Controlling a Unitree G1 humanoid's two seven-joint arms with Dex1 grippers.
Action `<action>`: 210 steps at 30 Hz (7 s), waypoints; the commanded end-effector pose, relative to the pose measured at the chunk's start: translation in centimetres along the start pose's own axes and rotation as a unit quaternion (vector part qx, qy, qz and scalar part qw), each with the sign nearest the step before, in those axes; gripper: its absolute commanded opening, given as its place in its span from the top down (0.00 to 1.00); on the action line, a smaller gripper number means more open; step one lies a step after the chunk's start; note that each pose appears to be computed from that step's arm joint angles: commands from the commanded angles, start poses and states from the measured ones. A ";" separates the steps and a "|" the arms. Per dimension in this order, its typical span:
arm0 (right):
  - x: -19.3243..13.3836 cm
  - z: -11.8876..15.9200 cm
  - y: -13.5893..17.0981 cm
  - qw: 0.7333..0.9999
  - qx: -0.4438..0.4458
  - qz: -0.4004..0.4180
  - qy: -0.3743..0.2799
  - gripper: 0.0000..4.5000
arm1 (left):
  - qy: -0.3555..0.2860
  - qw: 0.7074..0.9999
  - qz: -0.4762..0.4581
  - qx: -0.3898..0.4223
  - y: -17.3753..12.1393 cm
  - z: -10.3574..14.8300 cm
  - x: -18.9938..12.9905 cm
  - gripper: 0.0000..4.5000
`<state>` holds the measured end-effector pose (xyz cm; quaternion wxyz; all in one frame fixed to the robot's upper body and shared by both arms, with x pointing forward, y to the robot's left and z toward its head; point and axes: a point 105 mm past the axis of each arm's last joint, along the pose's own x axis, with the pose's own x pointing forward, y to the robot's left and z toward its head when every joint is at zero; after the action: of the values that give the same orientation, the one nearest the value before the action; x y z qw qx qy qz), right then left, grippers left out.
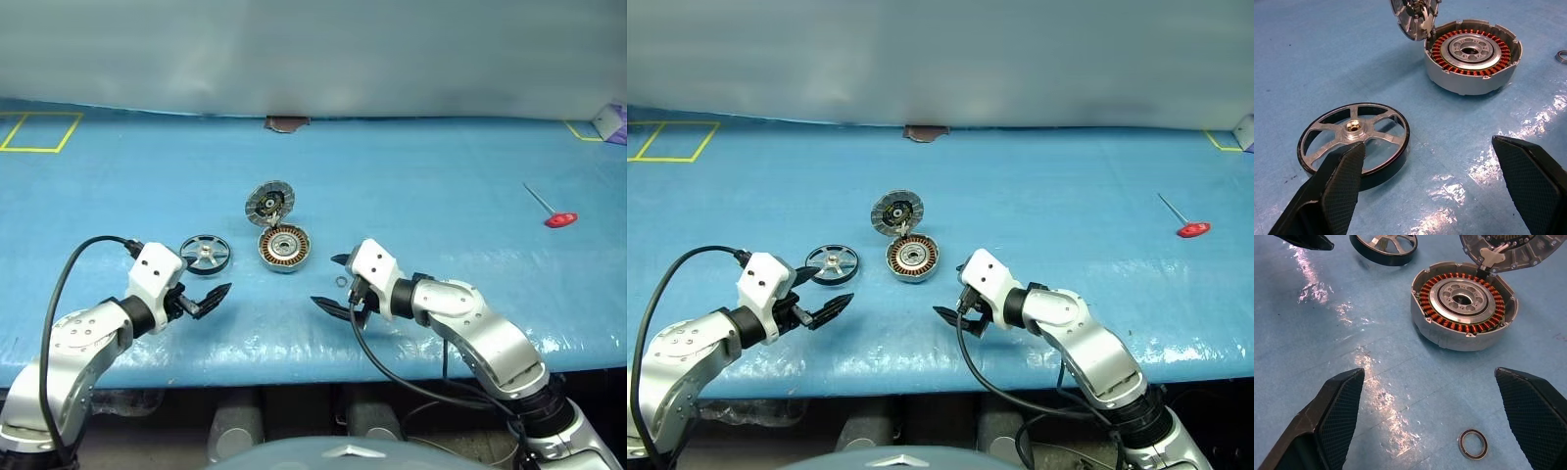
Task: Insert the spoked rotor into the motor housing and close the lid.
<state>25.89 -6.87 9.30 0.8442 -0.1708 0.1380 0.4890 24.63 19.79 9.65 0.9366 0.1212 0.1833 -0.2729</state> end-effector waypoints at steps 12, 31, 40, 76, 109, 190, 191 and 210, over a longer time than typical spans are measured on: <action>4.2 5.4 -1.6 0.944 -0.268 0.154 0.115 0.00 | -0.019 1.000 0.013 0.002 0.0 0.4 -0.4 0.00; 9.1 5.7 -2.4 0.915 -0.308 0.211 0.153 0.00 | -0.020 0.999 0.025 -0.004 -0.5 0.0 -1.5 0.00; 9.5 5.3 -3.7 0.921 -0.299 0.193 0.161 0.00 | -0.021 0.999 0.027 -0.007 -0.6 -0.1 -1.5 0.00; 9.4 4.8 -3.1 0.927 -0.279 0.202 0.150 0.56 | -0.022 0.999 0.024 -0.012 -0.5 -0.3 -1.2 0.00; 8.0 2.2 3.0 0.932 -0.228 0.234 0.160 0.49 | -0.017 1.000 0.012 -0.020 -0.7 -0.7 -0.6 0.00; 3.1 3.0 -0.7 0.982 0.068 -0.148 -0.100 0.85 | -0.023 0.999 -0.023 0.005 -1.8 -0.1 -0.1 0.00; 3.3 3.6 -0.6 0.982 0.063 -0.143 -0.105 0.85 | -0.023 0.999 -0.023 0.004 -1.8 -0.1 -0.1 0.00; 7.9 3.8 2.9 0.995 0.050 -0.024 -0.081 0.85 | -0.027 0.999 -0.018 0.000 -2.2 -0.4 -0.2 0.00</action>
<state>27.51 1.51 7.63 0.8735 -0.0985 0.1205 0.4613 22.87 18.87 7.77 0.9336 0.1042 0.1913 -0.2845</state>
